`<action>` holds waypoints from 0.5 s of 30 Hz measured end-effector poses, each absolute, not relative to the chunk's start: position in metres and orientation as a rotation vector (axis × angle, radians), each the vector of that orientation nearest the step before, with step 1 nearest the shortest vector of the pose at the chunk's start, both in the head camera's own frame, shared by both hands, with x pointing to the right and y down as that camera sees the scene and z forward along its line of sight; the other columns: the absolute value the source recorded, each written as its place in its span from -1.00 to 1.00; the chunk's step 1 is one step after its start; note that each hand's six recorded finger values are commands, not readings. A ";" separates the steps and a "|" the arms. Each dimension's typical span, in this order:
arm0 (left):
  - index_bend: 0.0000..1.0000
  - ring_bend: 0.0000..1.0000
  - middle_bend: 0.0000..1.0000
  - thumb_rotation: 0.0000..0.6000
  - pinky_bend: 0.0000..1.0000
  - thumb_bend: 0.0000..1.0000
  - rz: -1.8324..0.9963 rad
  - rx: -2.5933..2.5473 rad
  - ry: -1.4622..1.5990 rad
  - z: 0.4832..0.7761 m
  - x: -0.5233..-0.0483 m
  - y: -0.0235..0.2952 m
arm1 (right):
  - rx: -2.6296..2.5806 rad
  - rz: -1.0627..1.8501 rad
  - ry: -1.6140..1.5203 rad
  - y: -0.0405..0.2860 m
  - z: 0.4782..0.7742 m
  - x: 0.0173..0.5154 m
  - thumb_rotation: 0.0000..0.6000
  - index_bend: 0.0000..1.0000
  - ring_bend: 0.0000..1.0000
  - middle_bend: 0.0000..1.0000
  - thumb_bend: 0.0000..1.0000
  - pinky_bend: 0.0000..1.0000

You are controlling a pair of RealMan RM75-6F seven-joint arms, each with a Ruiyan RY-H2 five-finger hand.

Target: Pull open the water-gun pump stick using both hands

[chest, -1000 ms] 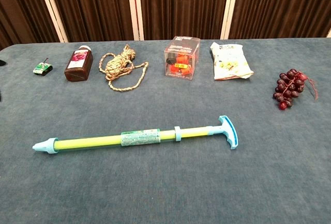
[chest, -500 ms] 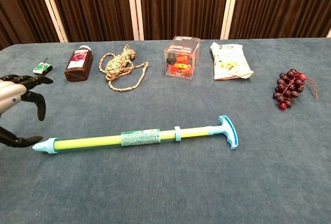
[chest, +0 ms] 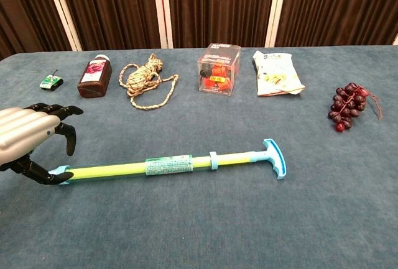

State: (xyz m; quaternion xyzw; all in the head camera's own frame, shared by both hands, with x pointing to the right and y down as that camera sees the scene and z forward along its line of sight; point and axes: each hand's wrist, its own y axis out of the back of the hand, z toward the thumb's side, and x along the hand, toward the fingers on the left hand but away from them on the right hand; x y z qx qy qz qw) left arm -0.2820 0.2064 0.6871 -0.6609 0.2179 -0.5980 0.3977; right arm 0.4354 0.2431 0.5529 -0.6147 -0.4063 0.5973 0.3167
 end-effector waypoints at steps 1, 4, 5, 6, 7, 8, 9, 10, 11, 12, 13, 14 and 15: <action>-0.13 -1.00 -0.97 1.00 -0.97 -0.48 -1.516 -1.678 0.552 0.688 -0.281 0.207 | -1.618 1.573 -1.069 0.243 0.553 0.435 1.00 -0.83 -1.00 -1.00 -0.83 -1.00; -0.14 -1.00 -0.96 1.00 -0.97 -0.48 -1.517 -1.684 0.541 0.693 -0.275 0.208 | -1.618 1.574 -1.069 0.243 0.553 0.436 1.00 -0.83 -1.00 -1.00 -0.83 -1.00; -0.14 -1.00 -0.96 1.00 -0.97 -0.48 -1.516 -1.683 0.536 0.694 -0.273 0.209 | -1.619 1.575 -1.069 0.243 0.554 0.435 1.00 -0.83 -1.00 -1.00 -0.83 -1.00; -0.14 -1.00 -0.96 1.00 -0.97 -0.48 -1.515 -1.685 0.532 0.695 -0.271 0.210 | -1.619 1.575 -1.069 0.243 0.554 0.436 1.00 -0.83 -1.00 -1.00 -0.83 -1.00; -0.14 -1.00 -0.96 1.00 -0.97 -0.48 -1.515 -1.685 0.528 0.696 -0.270 0.211 | -1.618 1.575 -1.069 0.243 0.554 0.436 1.00 -0.83 -1.00 -1.00 -0.83 -1.00; -0.13 -1.00 -0.96 1.00 -0.97 -0.48 -1.515 -1.685 0.524 0.697 -0.269 0.212 | -1.618 1.576 -1.069 0.243 0.554 0.436 1.00 -0.83 -1.00 -1.00 -0.83 -1.00; -0.13 -1.00 -0.96 1.00 -0.97 -0.48 -1.516 -1.684 0.518 0.699 -0.268 0.213 | -1.619 1.576 -1.069 0.243 0.554 0.436 1.00 -0.83 -1.00 -1.00 -0.83 -1.00; -0.12 -1.00 -0.96 1.00 -0.97 -0.48 -1.516 -1.683 0.516 0.699 -0.268 0.214 | -1.619 1.577 -1.069 0.243 0.554 0.436 1.00 -0.83 -1.00 -1.00 -0.83 -1.00; -0.10 -1.00 -0.96 1.00 -0.97 -0.48 -1.517 -1.681 0.513 0.700 -0.268 0.214 | -1.619 1.577 -1.070 0.243 0.555 0.436 1.00 -0.83 -1.00 -1.00 -0.83 -1.00; -0.08 -1.00 -0.95 1.00 -0.97 -0.48 -1.517 -1.678 0.510 0.701 -0.267 0.214 | -1.619 1.578 -1.070 0.243 0.555 0.436 1.00 -0.83 -1.00 -1.00 -0.83 -1.00; -0.06 -1.00 -0.94 1.00 -0.97 -0.46 -1.517 -1.677 0.508 0.701 -0.267 0.215 | -1.620 1.578 -1.071 0.243 0.555 0.436 1.00 -0.83 -1.00 -1.00 -0.83 -1.00; -0.02 -1.00 -0.94 1.00 -0.97 -0.43 -1.519 -1.676 0.506 0.702 -0.267 0.215 | -1.620 1.578 -1.072 0.243 0.555 0.436 1.00 -0.83 -1.00 -1.00 -0.83 -1.00; 0.01 -1.00 -0.93 1.00 -0.97 -0.40 -1.520 -1.676 0.505 0.703 -0.266 0.215 | -1.620 1.578 -1.072 0.243 0.555 0.435 1.00 -0.83 -1.00 -1.00 -0.83 -1.00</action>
